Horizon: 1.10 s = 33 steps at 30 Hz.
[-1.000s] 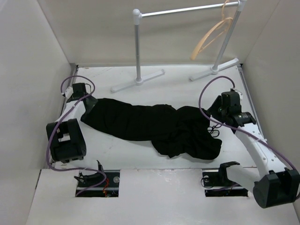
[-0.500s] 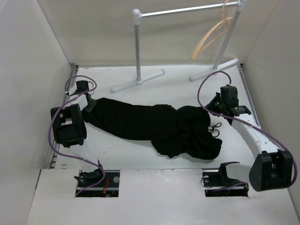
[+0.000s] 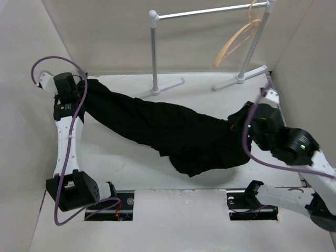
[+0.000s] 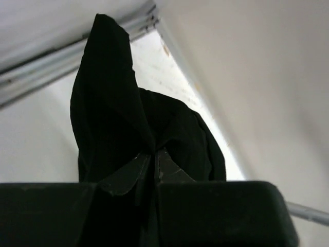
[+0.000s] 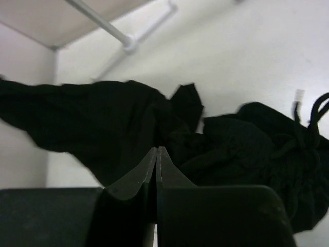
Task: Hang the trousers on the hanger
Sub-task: Flatten out the trousers at the center of the board.
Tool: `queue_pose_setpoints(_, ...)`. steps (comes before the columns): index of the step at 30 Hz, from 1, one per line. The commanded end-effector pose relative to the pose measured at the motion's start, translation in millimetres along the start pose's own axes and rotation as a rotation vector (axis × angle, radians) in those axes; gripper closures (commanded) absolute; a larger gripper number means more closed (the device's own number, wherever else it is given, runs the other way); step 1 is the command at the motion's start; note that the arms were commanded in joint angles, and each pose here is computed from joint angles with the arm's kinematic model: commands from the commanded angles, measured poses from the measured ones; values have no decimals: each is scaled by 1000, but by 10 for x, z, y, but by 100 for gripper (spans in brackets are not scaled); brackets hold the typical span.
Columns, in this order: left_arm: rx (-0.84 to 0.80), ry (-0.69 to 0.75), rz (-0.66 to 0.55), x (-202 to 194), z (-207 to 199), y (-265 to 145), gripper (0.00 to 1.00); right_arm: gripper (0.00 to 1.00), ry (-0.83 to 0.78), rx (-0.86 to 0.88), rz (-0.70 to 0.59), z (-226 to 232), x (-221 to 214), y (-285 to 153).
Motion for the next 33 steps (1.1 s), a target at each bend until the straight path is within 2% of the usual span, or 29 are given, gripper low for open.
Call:
queue_pose_setpoints(1, 37, -34, -78, 326, 66, -168, 98, 93, -213, -374, 114, -476, -564, 441)
queue_pose_setpoints(2, 42, -41, -101, 423, 78, -225, 98, 92, -245, -397, 151, -479, -730, 611)
queue_pose_setpoints(3, 59, -46, -122, 500, 120, -250, 98, 84, -285, -407, 192, -485, -926, 800)
queue_pose_setpoints(4, 78, -49, -135, 542, 172, -264, 98, 73, -319, -402, 238, -486, -1103, 994)
queue_pose_setpoints(5, 99, -54, -136, 550, 237, -266, 98, 66, -333, -380, 288, -471, -1230, 1119)
queue_pose_setpoints(8, 136, -50, -126, 461, 403, -305, 97, 37, -261, -236, 263, -222, -1212, 1108)
queue_pose_setpoints(9, 149, -48, -123, 422, 464, -318, 97, 30, -230, -184, 239, -164, -1176, 1062)
queue_pose_setpoints(10, 174, -53, -119, 375, 578, -325, 97, 26, -201, -142, 230, -149, -1170, 1021)
queue_pose_setpoints(12, 216, -67, -112, 308, 763, -343, 97, 28, -133, -160, 202, -361, -1092, 1071)
queue_pose_setpoints(15, 227, -73, -111, 271, 840, -378, 96, 51, -24, -234, 214, -789, -1062, 1308)
queue_pose_setpoints(16, 226, -73, -110, 269, 839, -378, 96, 52, -1, -236, 232, -851, -1110, 1401)
queue_pose_setpoints(17, 223, -67, -98, 234, 822, -371, 96, 47, 17, -236, 251, -900, -1156, 1505)
queue_pose_setpoints(19, 207, -58, -70, 126, 753, -362, 96, 32, 20, -182, 317, -823, -1344, 1688)
queue_pose_setpoints(20, 204, -53, -63, 88, 740, -361, 96, 29, 11, -126, 364, -694, -1480, 1718)
queue_pose_setpoints(21, 199, -46, -53, 41, 725, -357, 96, 32, -3, -70, 398, -551, -1601, 1706)
queue_pose_setpoints(23, 200, -34, -35, -36, 733, -349, 96, 49, -46, 19, 430, -273, -1826, 1553)
queue_pose_setpoints(25, 199, -32, -27, -71, 750, -344, 96, 55, -86, 46, 481, -150, -2091, 1385)
queue_pose_setpoints(26, 201, -31, -24, -83, 761, -344, 96, 63, -100, 47, 532, -130, -2270, 1295)
queue_pose_setpoints(29, 202, -30, -19, -105, 782, -352, 96, 75, -102, 68, 676, -48, -2762, 1058)
queue_pose_setpoints(31, 199, -27, -16, -120, 783, -366, 96, 72, -153, 96, 743, 92, -3018, 872)
queue_pose_setpoints(32, 197, -25, -16, -122, 781, -374, 96, 65, -181, 98, 760, 153, -3088, 792)
queue_pose_setpoints(33, 201, -23, -13, -134, 796, -374, 96, 52, -217, 103, 763, 209, -3115, 726)
Point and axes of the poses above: each gripper's point midway between its finger pads, its own y axis out along the fingers, its own z axis along the line the jaws close on, x = y × z, the point moved 1 cm from there along -y, back along the fingers, and after that the axes turned 5 degrees about -y, right-handed, at the moved point
